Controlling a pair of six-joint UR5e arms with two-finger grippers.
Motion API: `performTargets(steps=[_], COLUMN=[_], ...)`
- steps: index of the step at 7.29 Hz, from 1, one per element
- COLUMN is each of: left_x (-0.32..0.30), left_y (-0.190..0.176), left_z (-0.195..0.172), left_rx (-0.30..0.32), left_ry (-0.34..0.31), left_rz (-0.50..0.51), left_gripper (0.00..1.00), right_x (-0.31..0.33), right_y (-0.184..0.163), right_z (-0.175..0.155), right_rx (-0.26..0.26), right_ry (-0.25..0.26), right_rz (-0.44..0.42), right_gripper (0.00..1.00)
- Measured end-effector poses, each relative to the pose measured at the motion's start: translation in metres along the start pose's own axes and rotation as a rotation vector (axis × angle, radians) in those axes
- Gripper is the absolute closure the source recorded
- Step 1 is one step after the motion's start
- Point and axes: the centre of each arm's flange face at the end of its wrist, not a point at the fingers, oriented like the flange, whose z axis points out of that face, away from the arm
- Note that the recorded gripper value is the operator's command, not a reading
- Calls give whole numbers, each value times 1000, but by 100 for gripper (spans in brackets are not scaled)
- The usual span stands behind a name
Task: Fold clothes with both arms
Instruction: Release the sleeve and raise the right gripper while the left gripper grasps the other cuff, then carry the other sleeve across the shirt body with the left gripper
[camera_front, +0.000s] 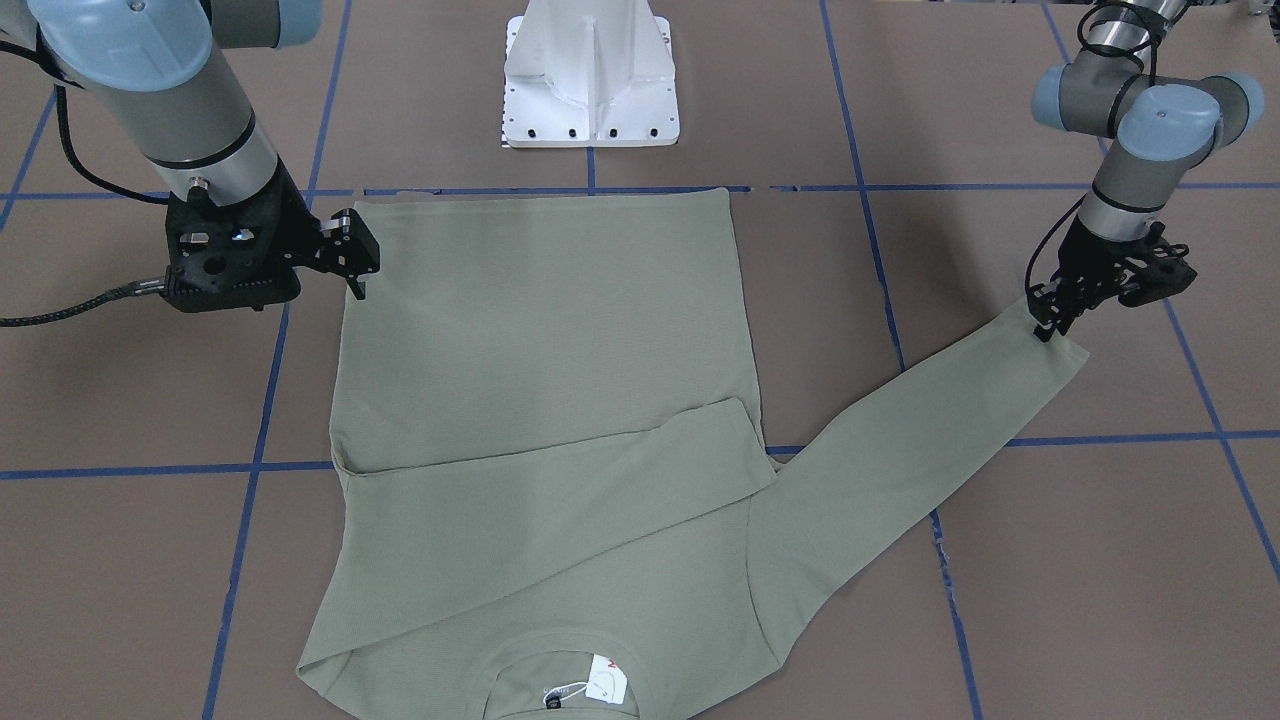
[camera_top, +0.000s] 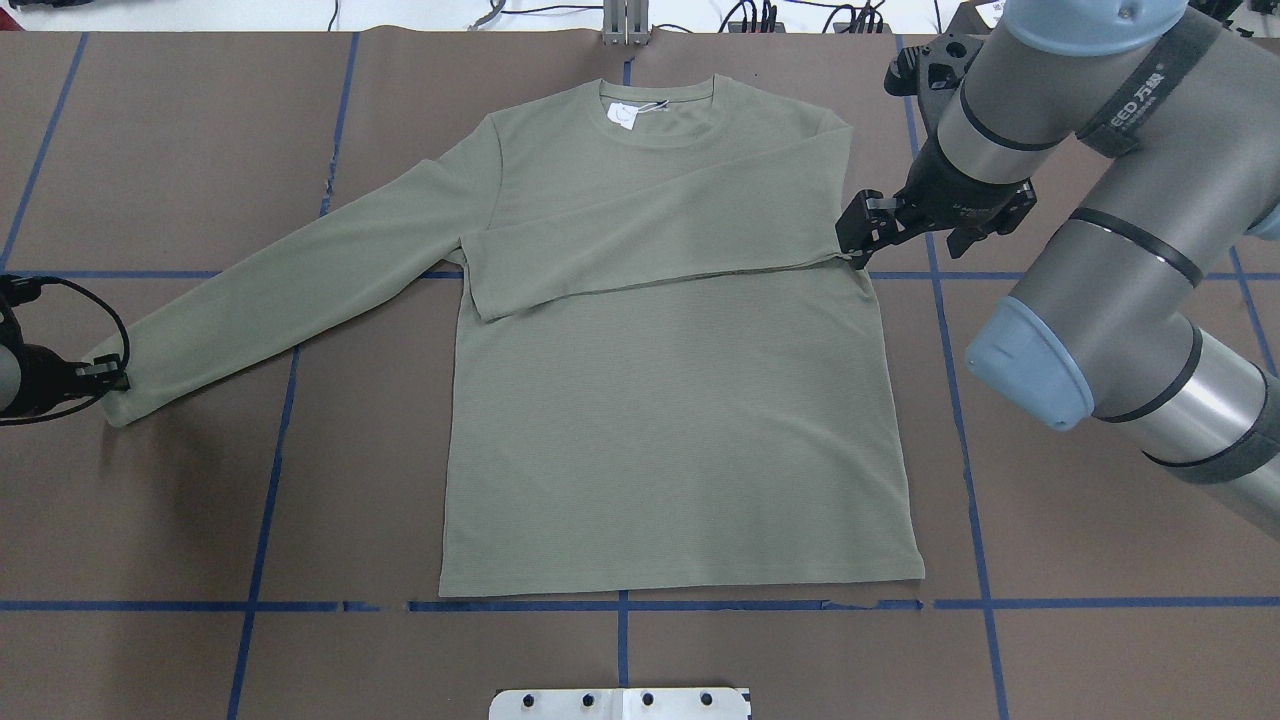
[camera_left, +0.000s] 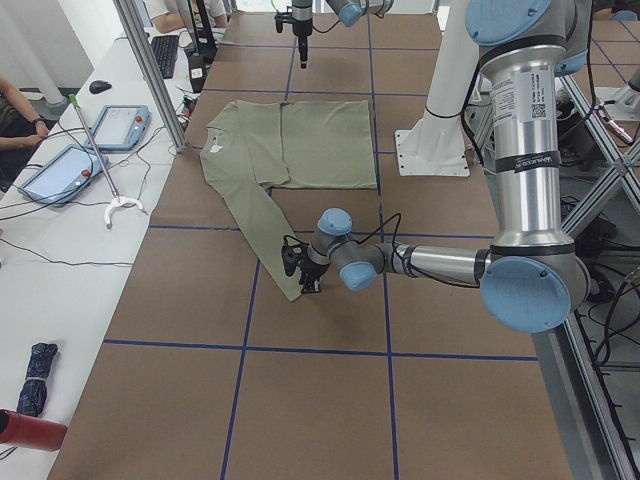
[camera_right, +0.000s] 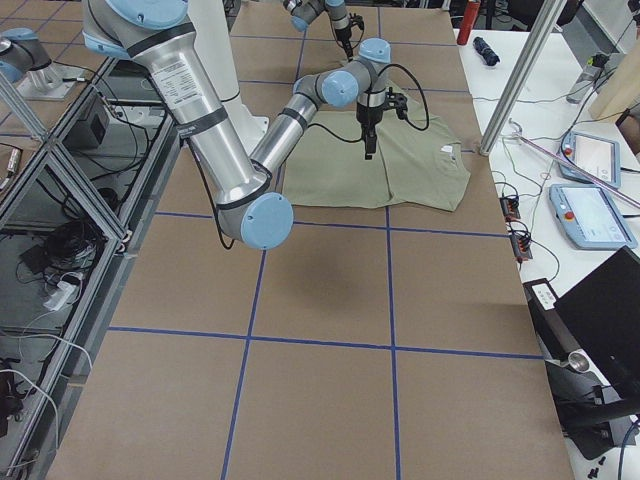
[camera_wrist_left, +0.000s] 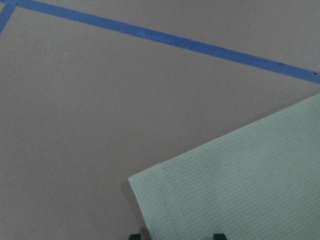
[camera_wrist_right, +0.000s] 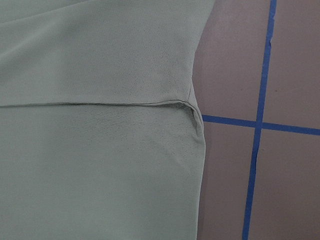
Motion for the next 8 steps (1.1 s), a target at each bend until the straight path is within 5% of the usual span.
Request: performTargets(steps=[5, 8], left_x=[37, 195], left_y=[-4, -60], left_z=[-27, -65], left_rx=[-2, -1], left_ry=[53, 42], left_rz=[11, -8], left_gripper=[100, 100], right_x=[8, 50], right_y=[5, 33], right_z=[-4, -3], right_rx=[0, -18], right_ry=[-3, 11], right_rz=[8, 37], right_gripper=[0, 0])
